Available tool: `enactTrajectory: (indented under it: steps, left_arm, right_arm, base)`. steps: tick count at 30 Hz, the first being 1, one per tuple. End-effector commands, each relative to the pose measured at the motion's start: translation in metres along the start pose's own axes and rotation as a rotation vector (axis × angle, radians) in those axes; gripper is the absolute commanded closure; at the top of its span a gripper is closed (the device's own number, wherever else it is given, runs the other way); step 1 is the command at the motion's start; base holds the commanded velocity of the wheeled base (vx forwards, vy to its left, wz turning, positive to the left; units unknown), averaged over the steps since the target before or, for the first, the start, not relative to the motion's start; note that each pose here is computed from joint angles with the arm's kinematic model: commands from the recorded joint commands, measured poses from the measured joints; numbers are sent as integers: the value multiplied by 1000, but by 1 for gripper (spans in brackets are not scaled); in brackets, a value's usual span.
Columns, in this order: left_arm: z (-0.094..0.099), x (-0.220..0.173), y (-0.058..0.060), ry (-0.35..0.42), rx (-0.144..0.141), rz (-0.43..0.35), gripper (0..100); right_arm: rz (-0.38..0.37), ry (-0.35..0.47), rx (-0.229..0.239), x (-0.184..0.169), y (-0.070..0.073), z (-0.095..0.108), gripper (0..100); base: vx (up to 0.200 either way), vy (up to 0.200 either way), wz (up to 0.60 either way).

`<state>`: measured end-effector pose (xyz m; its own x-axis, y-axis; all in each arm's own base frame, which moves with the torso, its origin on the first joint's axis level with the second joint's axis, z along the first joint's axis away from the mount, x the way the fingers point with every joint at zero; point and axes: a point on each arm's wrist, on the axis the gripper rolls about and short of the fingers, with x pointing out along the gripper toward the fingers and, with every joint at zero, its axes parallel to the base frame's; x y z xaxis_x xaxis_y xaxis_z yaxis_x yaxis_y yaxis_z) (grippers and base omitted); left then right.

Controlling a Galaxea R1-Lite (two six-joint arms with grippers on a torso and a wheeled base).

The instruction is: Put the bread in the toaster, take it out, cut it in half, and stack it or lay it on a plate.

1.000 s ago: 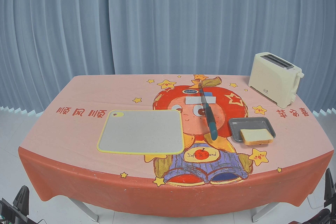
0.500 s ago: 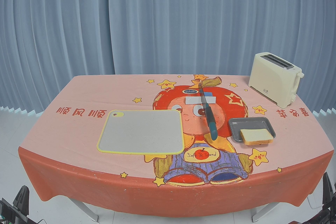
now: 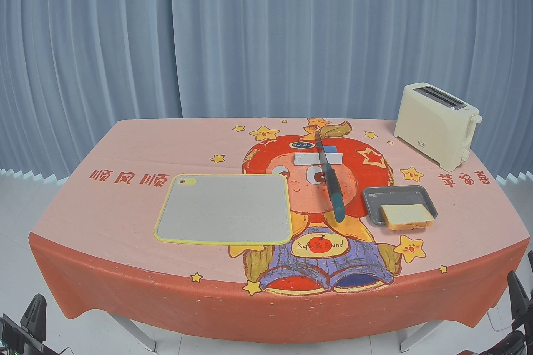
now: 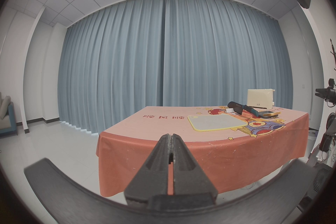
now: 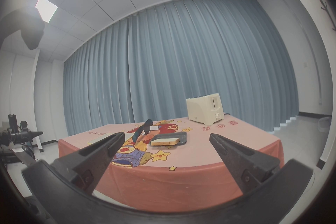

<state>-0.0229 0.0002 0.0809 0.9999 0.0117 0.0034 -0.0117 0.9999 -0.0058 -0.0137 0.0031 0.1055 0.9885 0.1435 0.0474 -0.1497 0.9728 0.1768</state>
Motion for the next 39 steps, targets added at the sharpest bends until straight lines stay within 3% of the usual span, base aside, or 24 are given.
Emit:
enactTrajectory:
  steps: [1,5,9,10,14,16,17,19,21,22,23,39]
  left_arm:
    - [-5,0,0,2,0,1,100]
    - [-5,0,0,2,0,1,100]
    - [-5,0,0,0,-2,1,100]
    - [-5,0,0,2,-2,1,100]
    - [-5,0,0,0,0,1,100]
    - [-5,0,0,2,0,1,100]
    - [-5,0,0,0,0,1,100]
    - [-5,0,0,2,0,1,100]
    - [-5,0,0,0,0,1,100]
    - [-5,0,0,0,0,1,100]
    - [-5,0,0,2,0,1,100]
    - [-5,0,0,0,0,1,100]
  right_arm:
    - [-12,94,41,11,-1,2,0]
    - [1,127,150,14,-1,2,0]
    - [61,154,319,14,1,2,0]
    - [69,160,341,14,1,2,0]
    - [134,213,497,15,3,2,0]
    - [163,248,620,16,4,2,0]
    - [164,251,628,16,4,2,0]
    - [205,292,771,16,5,3,0]
    - [230,324,838,15,6,3,0]
    - [230,324,838,15,6,3,0]
    - [251,354,897,15,6,2,0]
    - [252,375,924,16,6,1,0]
  base:
    - [0,0,0]
    - [0,0,0]
    - [0,0,0]
    - [0,0,0]
    - [0,0,0]
    - [0,0,0]
    - [0,0,0]
    - [0,0,0]
    - [0,0,0]
    - [0,0,0]
    - [0,0,0]
    - [0,0,0]
